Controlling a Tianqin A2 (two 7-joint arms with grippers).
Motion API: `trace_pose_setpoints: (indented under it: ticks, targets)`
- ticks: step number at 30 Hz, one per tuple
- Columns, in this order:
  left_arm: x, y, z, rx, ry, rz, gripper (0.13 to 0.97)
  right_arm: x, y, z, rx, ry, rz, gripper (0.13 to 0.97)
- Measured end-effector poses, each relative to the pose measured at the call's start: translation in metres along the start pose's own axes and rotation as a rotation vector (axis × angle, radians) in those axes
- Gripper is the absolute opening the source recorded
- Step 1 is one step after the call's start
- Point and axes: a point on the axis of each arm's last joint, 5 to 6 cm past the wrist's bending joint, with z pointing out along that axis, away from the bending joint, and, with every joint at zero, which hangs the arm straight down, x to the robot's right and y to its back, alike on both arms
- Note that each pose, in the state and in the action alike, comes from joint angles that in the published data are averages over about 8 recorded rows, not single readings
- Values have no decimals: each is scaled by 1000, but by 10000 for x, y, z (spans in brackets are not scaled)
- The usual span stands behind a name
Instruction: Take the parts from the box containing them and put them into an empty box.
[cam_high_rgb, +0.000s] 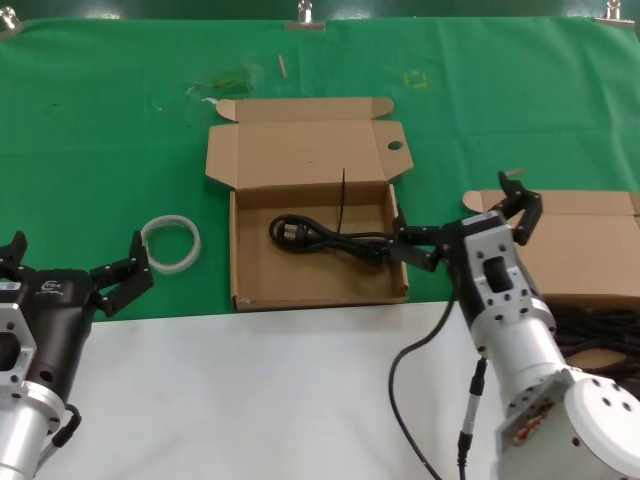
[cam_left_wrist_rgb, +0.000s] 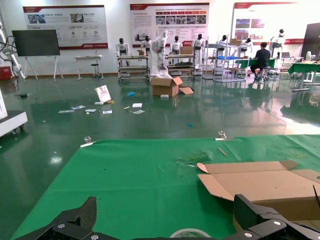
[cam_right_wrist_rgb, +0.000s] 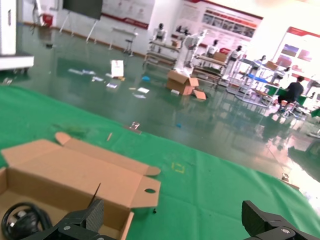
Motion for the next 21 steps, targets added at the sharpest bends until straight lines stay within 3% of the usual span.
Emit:
trace_pose_setpoints:
  ticks: [6, 21]
  targets:
    - [0, 0, 0, 0, 0, 0, 966, 119, 64, -61, 29, 18, 70, 964]
    - [0, 0, 0, 0, 0, 0, 966, 414, 243, -250, 81, 41, 219, 966]
